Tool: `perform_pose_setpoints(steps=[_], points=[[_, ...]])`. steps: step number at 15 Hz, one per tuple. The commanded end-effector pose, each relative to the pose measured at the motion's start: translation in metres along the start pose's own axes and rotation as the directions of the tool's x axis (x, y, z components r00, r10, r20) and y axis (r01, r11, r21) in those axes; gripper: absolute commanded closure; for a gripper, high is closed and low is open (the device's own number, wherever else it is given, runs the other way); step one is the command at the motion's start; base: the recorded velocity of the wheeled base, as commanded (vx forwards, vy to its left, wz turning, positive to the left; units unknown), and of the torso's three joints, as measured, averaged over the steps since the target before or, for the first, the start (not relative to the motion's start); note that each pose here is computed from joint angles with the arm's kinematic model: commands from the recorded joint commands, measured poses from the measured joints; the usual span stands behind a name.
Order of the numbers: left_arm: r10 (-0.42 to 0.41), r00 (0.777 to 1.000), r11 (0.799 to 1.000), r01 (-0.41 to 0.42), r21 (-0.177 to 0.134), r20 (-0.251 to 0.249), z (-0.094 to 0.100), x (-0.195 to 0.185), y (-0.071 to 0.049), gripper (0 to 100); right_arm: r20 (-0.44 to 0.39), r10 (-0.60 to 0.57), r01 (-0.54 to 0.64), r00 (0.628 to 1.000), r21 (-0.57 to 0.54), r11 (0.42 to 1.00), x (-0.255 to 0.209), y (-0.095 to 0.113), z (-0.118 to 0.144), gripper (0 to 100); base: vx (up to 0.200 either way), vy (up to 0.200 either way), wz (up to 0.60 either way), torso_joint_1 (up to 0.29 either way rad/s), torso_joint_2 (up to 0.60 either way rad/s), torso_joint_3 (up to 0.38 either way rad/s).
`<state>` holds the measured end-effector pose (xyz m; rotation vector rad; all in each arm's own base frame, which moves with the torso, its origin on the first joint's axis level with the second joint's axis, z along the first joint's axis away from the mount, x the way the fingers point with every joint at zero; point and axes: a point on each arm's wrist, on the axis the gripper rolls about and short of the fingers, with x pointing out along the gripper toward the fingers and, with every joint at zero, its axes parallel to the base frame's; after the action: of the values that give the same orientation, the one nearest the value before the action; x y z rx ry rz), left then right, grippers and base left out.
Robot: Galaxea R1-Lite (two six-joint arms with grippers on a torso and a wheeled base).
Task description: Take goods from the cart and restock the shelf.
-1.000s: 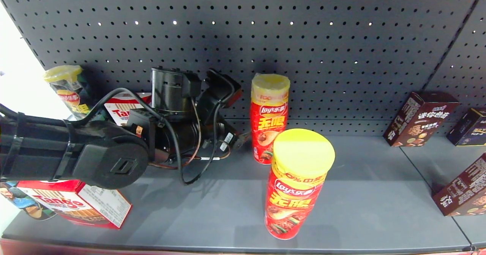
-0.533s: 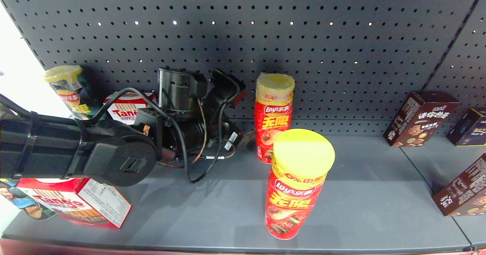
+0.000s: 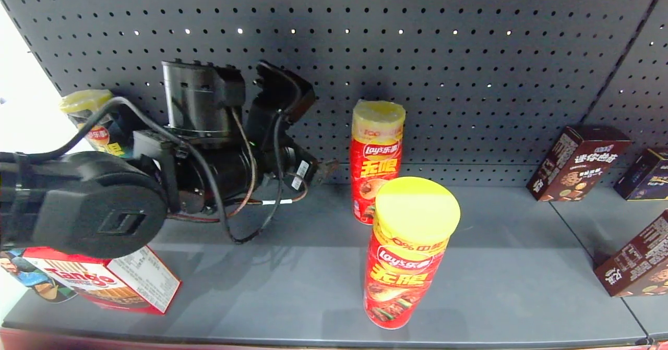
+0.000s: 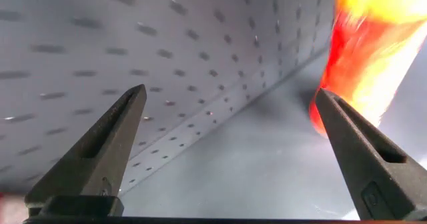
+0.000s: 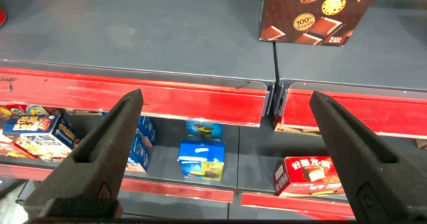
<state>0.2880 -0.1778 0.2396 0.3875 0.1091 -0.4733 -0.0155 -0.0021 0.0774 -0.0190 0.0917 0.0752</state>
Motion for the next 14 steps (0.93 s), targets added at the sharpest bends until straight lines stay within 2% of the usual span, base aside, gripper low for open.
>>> perform_pose_setpoints(steps=[1,2,4,5,7,8,9,10,11,12,13,14], points=[[0.041,0.991,0.995,-0.029,-0.093,0.127,0.028,-0.065,0.015,0,-0.001,0.0,0.0,1.0,-0.001,1.0,0.0,0.0,0.0,0,0.0,0.0,0.0,0.0,0.0,0.0],[0.044,0.984,0.99,-0.02,-0.136,0.175,0.033,-0.091,0.016,0,-0.001,0.0,0.0,1.0,-0.001,1.0,0.0,0.0,0.0,0,0.0,0.0,0.0,0.0,0.0,0.0],[0.064,0.968,0.988,-0.027,-0.155,0.243,0.028,-0.151,0.022,0,-0.001,0.0,0.0,1.0,-0.001,1.0,0.0,0.0,0.0,0,0.0,0.0,0.0,0.0,0.0,0.0],[0.082,0.957,0.984,-0.034,-0.174,0.277,0.015,-0.191,0.024,0,-0.001,0.0,0.0,1.0,-0.001,1.0,0.0,0.0,0.0,0,0.0,0.0,0.0,0.0,0.0,0.0],[0.096,0.941,0.982,-0.037,-0.184,0.326,-0.014,-0.252,0.022,0,-0.001,0.0,0.0,1.0,-0.001,1.0,0.0,0.0,0.0,0,0.0,0.0,0.0,0.0,0.0,0.0],[0.095,0.945,0.982,-0.037,-0.183,0.314,-0.033,-0.275,0.02,0,-0.001,0.0,0.0,1.0,-0.001,1.0,0.0,0.0,0.0,0,0.0,0.0,0.0,0.0,0.0,0.0],[0.142,0.951,0.977,-0.089,-0.195,0.275,-0.047,-0.287,0.02,0,-0.001,0.0,0.0,1.0,-0.001,1.0,0.0,0.0,0.0,0,0.0,0.0,0.0,0.0,0.0,0.0],[0.329,0.92,0.933,-0.282,-0.223,0.214,-0.071,-0.316,0.017,0,-0.001,0.0,0.0,1.0,-0.001,1.0,0.0,0.0,0.0,0,0.0,0.0,0.0,0.0,0.0,0.0],[0.373,0.9,0.915,-0.318,-0.247,0.223,-0.09,-0.327,0.007,0,-0.001,0.0,0.0,1.0,-0.001,1.0,0.0,0.0,0.0,0,0.0,0.0,0.0,0.0,0.0,0.0],[0.373,0.901,0.911,-0.309,-0.273,0.224,-0.106,-0.331,-0.002,0,-0.001,0.002,-0.002,1.0,-0.001,1.0,0.0,0.0,0.0,0,0.0,0.0,0.0,0.0,0.0,0.0],[0.361,0.903,0.914,-0.294,-0.279,0.233,-0.121,-0.333,-0.011,0,-0.001,0.0,0.0,1.0,-0.001,1.0,0.0,0.0,0.0,0,0.0,0.0,0.0,0.0,0.0,0.0],[0.323,0.913,0.928,-0.254,-0.274,0.247,-0.133,-0.333,-0.018,0,-0.001,0.0,0.0,1.0,-0.001,1.0,0.0,0.0,0.0,0,0.0,0.0,0.0,0.0,0.0,0.0]])
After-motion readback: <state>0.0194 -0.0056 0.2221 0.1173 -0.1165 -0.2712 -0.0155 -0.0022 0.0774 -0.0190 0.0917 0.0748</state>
